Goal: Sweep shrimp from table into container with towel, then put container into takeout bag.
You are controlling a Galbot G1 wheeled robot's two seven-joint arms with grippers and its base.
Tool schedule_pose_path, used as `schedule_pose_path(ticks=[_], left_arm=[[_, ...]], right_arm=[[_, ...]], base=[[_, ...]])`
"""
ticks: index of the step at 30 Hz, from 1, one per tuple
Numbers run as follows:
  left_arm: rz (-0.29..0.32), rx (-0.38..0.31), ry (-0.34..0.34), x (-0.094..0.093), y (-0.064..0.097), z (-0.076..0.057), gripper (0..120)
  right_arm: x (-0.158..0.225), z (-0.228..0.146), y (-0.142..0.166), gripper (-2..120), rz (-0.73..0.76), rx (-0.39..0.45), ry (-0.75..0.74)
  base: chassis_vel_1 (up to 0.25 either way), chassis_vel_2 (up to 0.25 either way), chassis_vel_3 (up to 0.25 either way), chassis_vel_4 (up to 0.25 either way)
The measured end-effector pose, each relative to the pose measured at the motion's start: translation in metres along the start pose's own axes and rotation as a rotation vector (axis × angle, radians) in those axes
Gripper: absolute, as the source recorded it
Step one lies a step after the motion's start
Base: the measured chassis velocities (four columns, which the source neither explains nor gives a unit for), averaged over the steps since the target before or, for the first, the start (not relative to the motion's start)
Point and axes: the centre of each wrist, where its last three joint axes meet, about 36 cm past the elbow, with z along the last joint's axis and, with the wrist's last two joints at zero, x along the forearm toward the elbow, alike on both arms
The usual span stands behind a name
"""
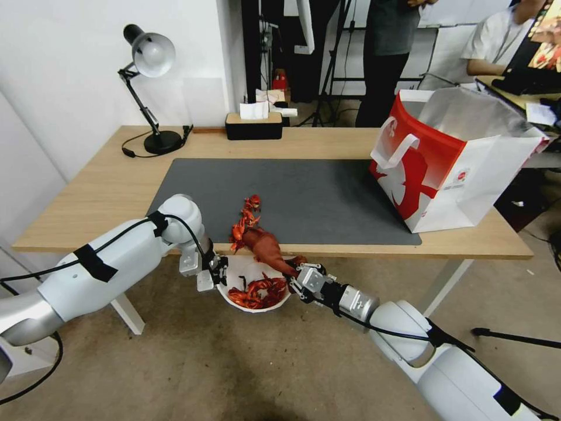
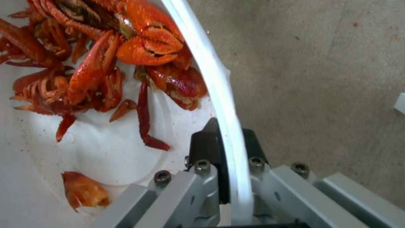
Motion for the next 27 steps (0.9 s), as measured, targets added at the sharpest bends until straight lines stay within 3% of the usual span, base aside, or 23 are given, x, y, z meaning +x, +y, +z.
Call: schedule_pose_path(ticks=[27], left_arm=[[-0.005, 0.000, -0.001, -0.001, -0.001, -0.002, 0]], right_arm=[[0.025, -0.010, 0.009, 7, 0.020, 0.000, -0.015]], base=[[0.000, 0.000, 0.000, 0.000]])
